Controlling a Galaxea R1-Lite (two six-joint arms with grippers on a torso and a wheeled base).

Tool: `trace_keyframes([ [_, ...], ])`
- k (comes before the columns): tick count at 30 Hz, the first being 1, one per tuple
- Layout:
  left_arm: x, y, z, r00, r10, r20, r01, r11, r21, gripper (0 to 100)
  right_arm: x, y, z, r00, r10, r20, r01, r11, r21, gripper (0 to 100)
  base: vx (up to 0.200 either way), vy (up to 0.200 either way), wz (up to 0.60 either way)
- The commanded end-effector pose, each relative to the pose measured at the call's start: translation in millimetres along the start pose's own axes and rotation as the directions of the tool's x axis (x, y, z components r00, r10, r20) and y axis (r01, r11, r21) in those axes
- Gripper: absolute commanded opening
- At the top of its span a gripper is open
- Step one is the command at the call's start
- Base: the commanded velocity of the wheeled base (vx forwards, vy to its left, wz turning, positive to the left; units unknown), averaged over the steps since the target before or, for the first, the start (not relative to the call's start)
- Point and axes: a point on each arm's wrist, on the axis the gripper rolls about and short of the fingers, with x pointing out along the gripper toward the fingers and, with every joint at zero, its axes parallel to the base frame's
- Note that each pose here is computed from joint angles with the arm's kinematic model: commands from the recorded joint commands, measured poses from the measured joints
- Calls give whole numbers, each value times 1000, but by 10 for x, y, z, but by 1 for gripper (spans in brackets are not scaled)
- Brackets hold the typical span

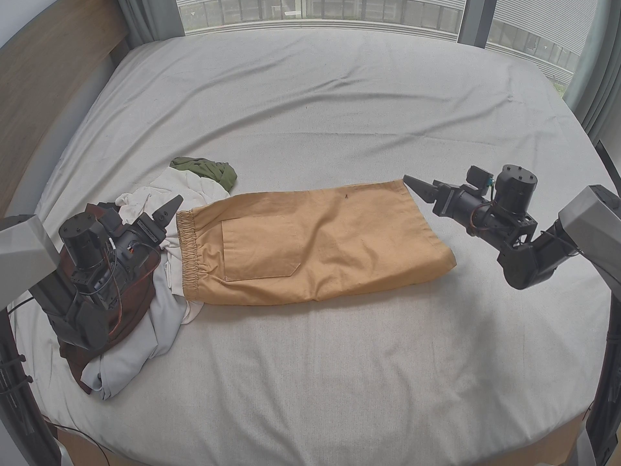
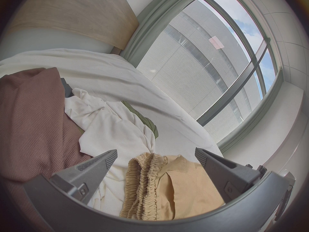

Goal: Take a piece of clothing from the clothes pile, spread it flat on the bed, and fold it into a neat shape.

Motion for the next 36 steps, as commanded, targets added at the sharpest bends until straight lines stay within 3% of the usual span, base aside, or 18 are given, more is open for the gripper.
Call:
trace_keyframes([
  [1, -340, -314, 69, 987, -136, -83, 136, 991, -1, 100, -779, 304, -22, 999, 46, -25, -42, 989, 141, 100, 0, 0, 0],
  [8, -520, -350, 22, 969, -189, -162, 194, 981, 19, 100, -797, 287, -137, 995, 64, -70, -52, 986, 160, 100, 0, 0, 0],
  [14, -629, -321, -154, 959, -166, -230, 212, 958, 191, 100, -875, 376, -311, 986, 71, -151, -42, 982, 186, 100, 0, 0, 0],
  [18, -664, -309, -257, 950, -157, -269, 226, 942, 248, 100, -889, 375, -388, 980, 65, -190, -31, 984, 177, 100, 0, 0, 0],
  [36, -641, -267, -338, 946, -156, -284, 233, 937, 262, 100, -826, 220, -836, 941, 28, -338, 47, 976, 213, 100, 0, 0, 0],
])
